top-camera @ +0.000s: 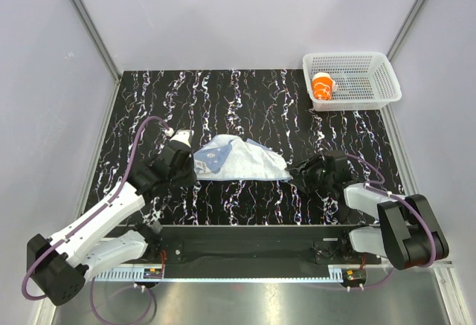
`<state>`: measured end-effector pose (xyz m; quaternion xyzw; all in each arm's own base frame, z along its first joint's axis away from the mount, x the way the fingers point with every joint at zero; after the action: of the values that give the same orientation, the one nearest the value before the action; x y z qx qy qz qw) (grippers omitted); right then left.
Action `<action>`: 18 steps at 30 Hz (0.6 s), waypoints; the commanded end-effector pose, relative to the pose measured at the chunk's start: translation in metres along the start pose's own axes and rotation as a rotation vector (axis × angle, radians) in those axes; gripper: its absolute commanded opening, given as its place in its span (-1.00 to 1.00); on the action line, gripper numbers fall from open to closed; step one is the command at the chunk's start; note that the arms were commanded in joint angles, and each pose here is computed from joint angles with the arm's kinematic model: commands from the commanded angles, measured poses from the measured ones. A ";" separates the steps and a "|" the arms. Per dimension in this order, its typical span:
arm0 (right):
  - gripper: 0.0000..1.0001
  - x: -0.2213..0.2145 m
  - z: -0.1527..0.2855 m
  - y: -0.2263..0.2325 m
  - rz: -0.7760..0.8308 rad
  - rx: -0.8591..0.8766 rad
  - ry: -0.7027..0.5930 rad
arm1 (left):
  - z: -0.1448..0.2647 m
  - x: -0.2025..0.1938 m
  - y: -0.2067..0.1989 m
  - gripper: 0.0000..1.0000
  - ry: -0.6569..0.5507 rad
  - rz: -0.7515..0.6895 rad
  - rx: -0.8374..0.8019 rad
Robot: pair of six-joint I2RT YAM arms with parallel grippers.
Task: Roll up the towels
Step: Flatten the towel
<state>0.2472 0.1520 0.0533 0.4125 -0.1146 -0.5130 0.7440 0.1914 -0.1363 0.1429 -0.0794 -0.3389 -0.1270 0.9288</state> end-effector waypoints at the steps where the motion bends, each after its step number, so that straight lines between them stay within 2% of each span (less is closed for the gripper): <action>1: 0.17 0.000 -0.001 0.015 0.004 0.057 0.010 | 0.008 0.018 -0.004 -1.00 -0.070 0.001 -0.029; 10: -0.06 0.005 -0.014 0.010 0.005 0.035 0.008 | 0.009 0.018 -0.003 -1.00 -0.073 0.002 -0.025; 11: -0.20 0.006 -0.015 0.008 0.008 0.030 0.007 | 0.009 0.018 -0.003 -1.00 -0.073 0.003 -0.024; 13: -0.32 0.006 -0.016 0.011 0.015 0.034 0.003 | 0.009 0.018 -0.003 -1.00 -0.074 0.003 -0.023; 14: -0.45 0.007 -0.015 0.012 0.019 0.036 -0.001 | 0.009 0.018 -0.002 -1.00 -0.074 0.003 -0.021; 18: -0.78 0.007 -0.009 0.024 0.057 0.043 -0.024 | 0.009 0.018 -0.002 -1.00 -0.077 0.005 -0.017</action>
<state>0.2537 0.1533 0.0381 0.4013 -0.1075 -0.5147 0.7500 0.1911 -0.1359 0.1455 -0.0817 -0.3439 -0.1262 0.9269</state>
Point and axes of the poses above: each gripper's point midway between its finger pads, its own z axis back along the fingers, its own y axis along the line the jaws close on, x = y × z, the point moved 2 cm from there along z, back along the fingers, and after that the axes turned 14 degrees about -z, right-handed, at the moved point
